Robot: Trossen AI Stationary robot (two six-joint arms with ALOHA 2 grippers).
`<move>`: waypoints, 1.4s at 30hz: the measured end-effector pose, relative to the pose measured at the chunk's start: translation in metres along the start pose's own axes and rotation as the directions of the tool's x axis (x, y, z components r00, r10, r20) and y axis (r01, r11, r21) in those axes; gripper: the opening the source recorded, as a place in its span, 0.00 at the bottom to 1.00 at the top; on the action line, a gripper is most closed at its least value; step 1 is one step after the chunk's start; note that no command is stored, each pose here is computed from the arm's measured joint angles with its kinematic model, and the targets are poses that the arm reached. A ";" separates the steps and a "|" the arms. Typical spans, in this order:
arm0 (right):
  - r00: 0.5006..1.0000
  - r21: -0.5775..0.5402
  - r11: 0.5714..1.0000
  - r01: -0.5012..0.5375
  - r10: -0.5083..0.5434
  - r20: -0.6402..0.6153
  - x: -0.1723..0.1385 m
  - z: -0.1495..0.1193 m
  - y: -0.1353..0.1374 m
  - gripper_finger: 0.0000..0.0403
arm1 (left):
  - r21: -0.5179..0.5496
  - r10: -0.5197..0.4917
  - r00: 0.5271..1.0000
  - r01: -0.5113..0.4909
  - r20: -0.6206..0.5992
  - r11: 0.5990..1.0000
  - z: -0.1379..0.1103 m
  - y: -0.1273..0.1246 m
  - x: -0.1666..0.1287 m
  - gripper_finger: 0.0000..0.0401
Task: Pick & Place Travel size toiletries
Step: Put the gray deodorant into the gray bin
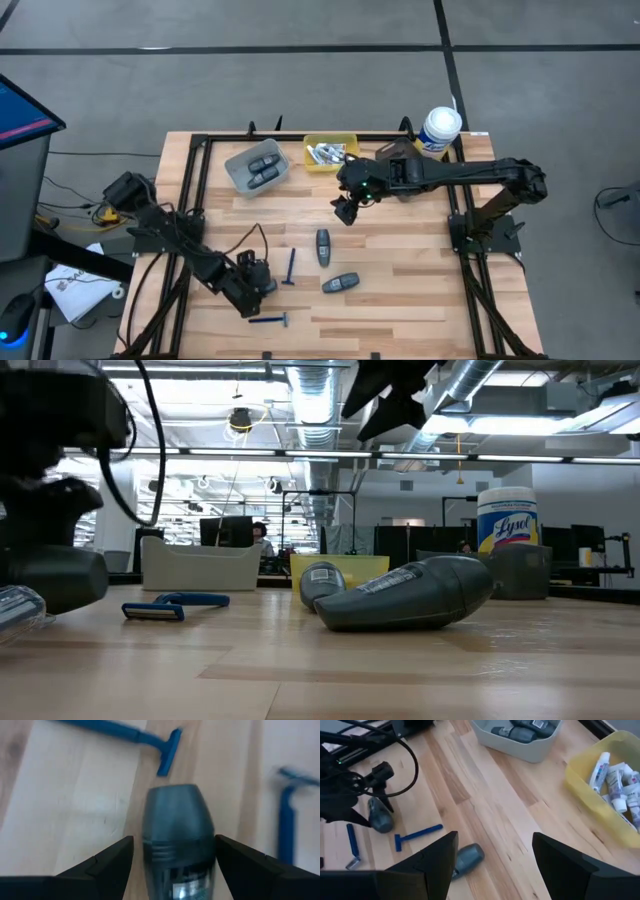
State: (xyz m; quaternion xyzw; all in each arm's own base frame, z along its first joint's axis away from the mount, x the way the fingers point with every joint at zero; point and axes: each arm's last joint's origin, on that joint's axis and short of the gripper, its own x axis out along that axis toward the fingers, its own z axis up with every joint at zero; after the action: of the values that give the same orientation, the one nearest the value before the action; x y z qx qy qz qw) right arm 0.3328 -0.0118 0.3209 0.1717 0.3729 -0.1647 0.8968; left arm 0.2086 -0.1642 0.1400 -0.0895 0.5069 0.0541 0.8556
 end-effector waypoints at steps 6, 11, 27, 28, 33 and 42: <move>1.000 -0.006 1.000 0.006 -0.006 -0.002 0.001 0.001 -0.003 0.62 | 0.005 0.061 0.997 -0.061 -0.037 0.998 -0.007 -0.001 0.018 0.67; 1.000 -0.007 1.000 0.011 -0.011 0.000 0.001 0.002 -0.004 0.62 | 0.000 0.069 0.997 -0.069 -0.036 0.998 -0.007 0.000 0.016 0.59; 1.000 -0.007 1.000 0.004 -0.004 0.017 0.001 0.003 -0.003 0.62 | -0.061 0.148 0.989 -0.149 -0.023 0.987 0.036 0.059 -0.014 0.50; 1.000 -0.006 1.000 0.002 -0.002 0.022 0.001 0.003 -0.003 0.62 | -0.062 0.158 0.987 -0.158 -0.004 0.985 0.043 0.067 -0.017 0.50; 0.999 -0.002 1.000 -0.008 0.008 0.047 0.001 0.006 -0.002 0.62 | -0.030 0.219 0.974 -0.218 0.060 0.976 0.069 0.113 -0.030 0.50; 0.998 -0.002 1.000 -0.006 0.006 0.066 0.002 0.009 -0.005 0.62 | -0.179 0.439 0.879 -0.409 0.185 0.895 0.094 0.200 -0.065 0.50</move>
State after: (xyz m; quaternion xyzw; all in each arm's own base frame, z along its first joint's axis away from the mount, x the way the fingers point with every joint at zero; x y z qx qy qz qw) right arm 0.3374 -0.0200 0.3249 0.1667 0.3428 -0.1674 0.9092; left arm 0.2218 0.0513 0.2213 -0.0269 0.4114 0.2841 0.8656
